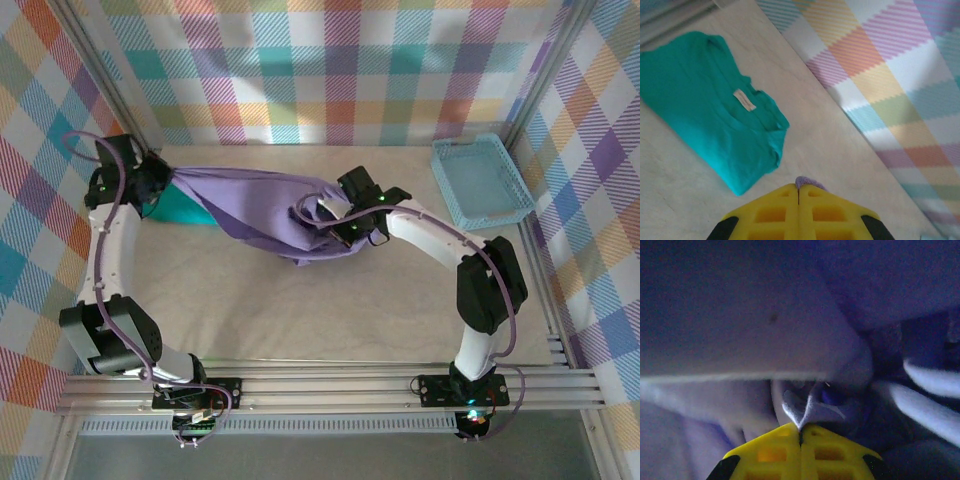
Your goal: Fold the inside-out t-shirt
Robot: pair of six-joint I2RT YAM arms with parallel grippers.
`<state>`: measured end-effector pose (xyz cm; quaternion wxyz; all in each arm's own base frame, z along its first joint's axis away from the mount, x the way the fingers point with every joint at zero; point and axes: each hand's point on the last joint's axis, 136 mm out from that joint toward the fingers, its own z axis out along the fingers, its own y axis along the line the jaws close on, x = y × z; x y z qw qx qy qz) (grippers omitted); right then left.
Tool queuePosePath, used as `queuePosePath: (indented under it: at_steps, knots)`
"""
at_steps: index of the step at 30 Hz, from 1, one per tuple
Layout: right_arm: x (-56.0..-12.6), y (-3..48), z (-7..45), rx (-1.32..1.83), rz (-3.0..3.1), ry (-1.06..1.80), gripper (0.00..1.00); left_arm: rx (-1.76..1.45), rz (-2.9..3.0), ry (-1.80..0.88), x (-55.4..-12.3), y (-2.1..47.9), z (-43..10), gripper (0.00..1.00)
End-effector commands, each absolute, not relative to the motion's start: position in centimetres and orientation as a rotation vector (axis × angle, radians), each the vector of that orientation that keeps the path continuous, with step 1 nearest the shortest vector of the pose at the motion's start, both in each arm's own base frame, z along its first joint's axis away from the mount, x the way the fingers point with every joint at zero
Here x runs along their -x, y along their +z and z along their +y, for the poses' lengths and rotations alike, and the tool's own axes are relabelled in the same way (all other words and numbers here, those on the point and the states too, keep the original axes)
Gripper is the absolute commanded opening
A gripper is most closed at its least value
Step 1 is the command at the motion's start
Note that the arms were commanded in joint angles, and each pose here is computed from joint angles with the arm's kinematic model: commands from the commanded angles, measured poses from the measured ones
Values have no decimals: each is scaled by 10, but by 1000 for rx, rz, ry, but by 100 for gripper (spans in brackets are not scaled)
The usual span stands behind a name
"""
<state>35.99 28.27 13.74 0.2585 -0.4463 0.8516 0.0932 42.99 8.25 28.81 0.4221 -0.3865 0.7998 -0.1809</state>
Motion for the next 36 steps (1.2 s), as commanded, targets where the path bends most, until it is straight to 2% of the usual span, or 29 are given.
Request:
queuePosePath:
  at_steps: [1, 7, 12, 15, 19, 23, 26, 29, 36]
  knots:
    - [-359, 144, 281, 1268, 2259, 235, 0, 977, 1907, -477, -436, 313, 90, 0]
    - [-343, 225, 333, 1226, 1945, 616, 0, 867, 2086, -473, -446, 262, 35, 0]
    - [-338, 325, 344, 1098, 1645, 922, 0, 771, 2237, -472, -442, 205, -19, 0]
    - [-327, 360, 343, 1092, 1543, 1039, 0, 804, 2278, -438, -440, 177, -18, 0]
    - [-321, 369, 329, 1072, 1568, 1062, 0, 928, 2271, -393, -433, 153, 11, 0]
    - [-327, 326, 317, 1109, 1722, 915, 0, 1015, 2221, -423, -429, 148, 29, 0]
    - [-319, 306, 313, 1133, 1769, 925, 0, 1009, 2233, -457, -430, 144, 23, 0]
    - [-321, 331, 308, 1059, 1696, 968, 0, 975, 2281, -423, -426, 132, 16, 0]
    - [-339, 452, 256, 771, 1408, 1153, 0, 843, 2410, -388, -396, 86, -24, 0]
